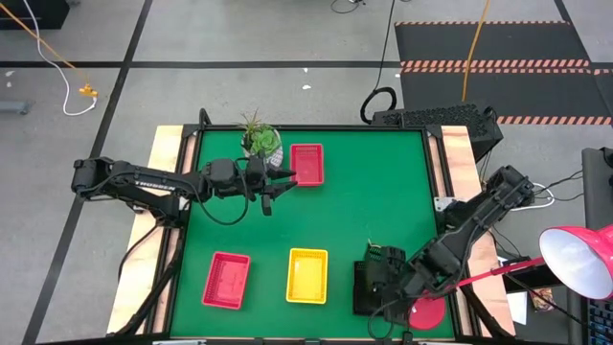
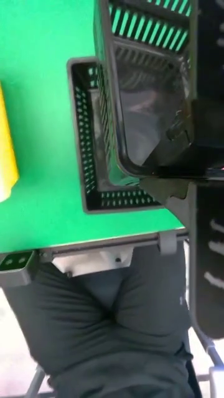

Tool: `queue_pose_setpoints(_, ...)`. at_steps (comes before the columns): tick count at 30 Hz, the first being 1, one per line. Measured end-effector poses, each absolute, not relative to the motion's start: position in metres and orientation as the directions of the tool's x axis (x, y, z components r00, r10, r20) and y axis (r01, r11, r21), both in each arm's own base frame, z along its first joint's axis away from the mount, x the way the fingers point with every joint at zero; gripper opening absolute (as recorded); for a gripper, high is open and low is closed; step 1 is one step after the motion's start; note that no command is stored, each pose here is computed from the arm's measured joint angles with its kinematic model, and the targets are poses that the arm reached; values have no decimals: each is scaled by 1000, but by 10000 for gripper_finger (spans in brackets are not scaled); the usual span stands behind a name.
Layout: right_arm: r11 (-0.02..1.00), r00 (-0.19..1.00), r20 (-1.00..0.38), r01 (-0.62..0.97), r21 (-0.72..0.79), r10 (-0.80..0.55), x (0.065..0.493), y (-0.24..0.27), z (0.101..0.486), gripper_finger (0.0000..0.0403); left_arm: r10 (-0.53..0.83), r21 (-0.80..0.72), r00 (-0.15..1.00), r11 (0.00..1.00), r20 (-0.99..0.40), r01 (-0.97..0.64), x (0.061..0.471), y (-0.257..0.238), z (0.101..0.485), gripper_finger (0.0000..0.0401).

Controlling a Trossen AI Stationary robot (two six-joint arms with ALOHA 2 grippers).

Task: Stack baskets by color
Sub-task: Stack the top black bin on top of the bottom black bin

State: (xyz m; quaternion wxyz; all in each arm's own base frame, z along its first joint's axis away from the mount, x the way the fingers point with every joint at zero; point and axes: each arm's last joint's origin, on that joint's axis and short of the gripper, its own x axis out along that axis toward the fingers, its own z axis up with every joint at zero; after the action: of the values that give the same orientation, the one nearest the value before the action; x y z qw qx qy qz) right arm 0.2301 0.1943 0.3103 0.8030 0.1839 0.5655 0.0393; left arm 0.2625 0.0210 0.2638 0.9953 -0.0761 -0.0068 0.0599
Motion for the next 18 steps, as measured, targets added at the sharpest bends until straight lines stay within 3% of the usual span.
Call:
queue_pose_setpoints(7,928,374,-882,117,353,288,240,202,303,0,107,-152,994,983,1,-106,263,18,263,147)
queue_pose_setpoints(13,954,277,-940,166,251,199,240,197,288,0,108,-153,994,982,1,-106,263,18,263,147)
queue_pose_setpoints(18,957,244,-949,159,243,200,245,198,281,2,106,-158,994,982,1,-104,263,17,263,147)
